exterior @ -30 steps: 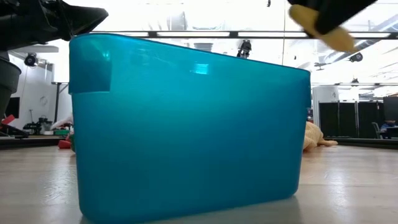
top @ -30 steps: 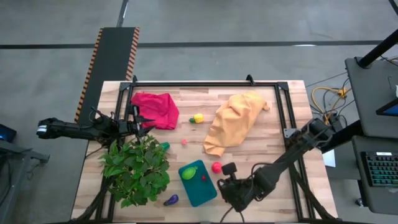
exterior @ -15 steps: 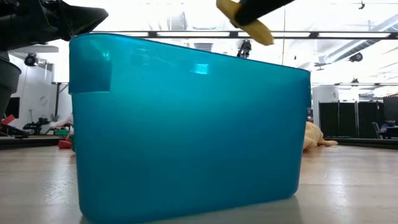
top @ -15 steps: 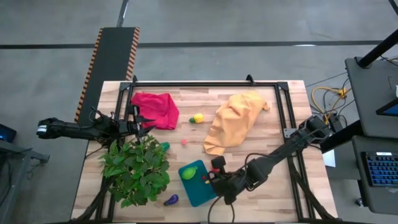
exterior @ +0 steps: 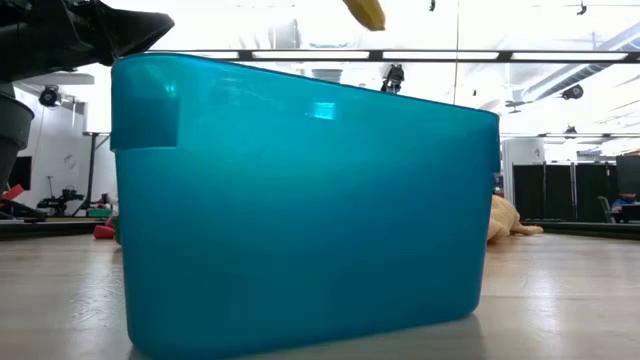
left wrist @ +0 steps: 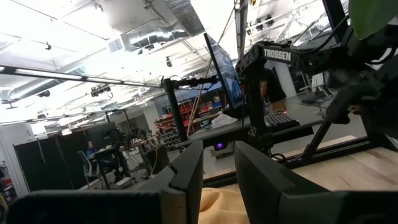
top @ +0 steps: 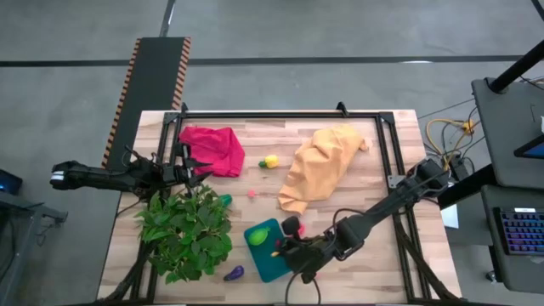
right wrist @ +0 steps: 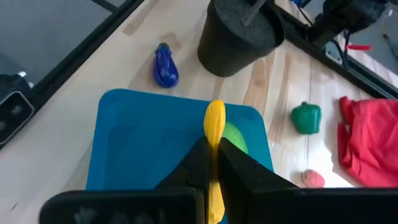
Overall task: Pick and placing Produce into tupperware
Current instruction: Put the corn into the bin
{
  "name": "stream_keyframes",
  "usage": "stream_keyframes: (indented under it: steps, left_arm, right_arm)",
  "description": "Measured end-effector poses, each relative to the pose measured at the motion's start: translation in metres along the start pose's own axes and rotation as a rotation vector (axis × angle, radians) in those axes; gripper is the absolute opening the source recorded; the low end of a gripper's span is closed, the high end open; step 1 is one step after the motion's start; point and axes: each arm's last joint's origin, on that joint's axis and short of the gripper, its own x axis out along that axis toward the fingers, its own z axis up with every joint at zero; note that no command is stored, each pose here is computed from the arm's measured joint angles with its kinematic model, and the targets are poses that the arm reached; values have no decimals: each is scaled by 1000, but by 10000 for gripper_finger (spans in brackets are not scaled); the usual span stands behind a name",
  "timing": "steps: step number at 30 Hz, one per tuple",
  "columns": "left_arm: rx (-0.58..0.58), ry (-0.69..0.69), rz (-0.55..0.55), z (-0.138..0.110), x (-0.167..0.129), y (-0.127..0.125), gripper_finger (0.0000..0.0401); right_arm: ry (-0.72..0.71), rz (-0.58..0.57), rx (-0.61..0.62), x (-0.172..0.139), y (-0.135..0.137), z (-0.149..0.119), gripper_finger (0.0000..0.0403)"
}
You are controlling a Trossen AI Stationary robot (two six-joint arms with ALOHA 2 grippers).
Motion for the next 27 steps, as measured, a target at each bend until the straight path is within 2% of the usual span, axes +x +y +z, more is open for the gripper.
stream_keyframes:
  steps: [5, 13, 19, 27]
  left_arm:
    - [0, 1, 0, 0, 0, 0, 78]
    - [0, 1, -1, 0, 0, 0, 78]
    - [0, 1, 0, 0, 0, 0, 78]
    - [0, 2, -1, 0, 0, 0, 78]
  right_arm:
    - [14, -7, -38, 12, 0, -5, 13]
    - [31, -28, -18, 20, -12, -8, 13]
    - [26, 34, 14, 32, -24, -13, 13]
    - [75, 70, -4, 62, -31, -31, 13]
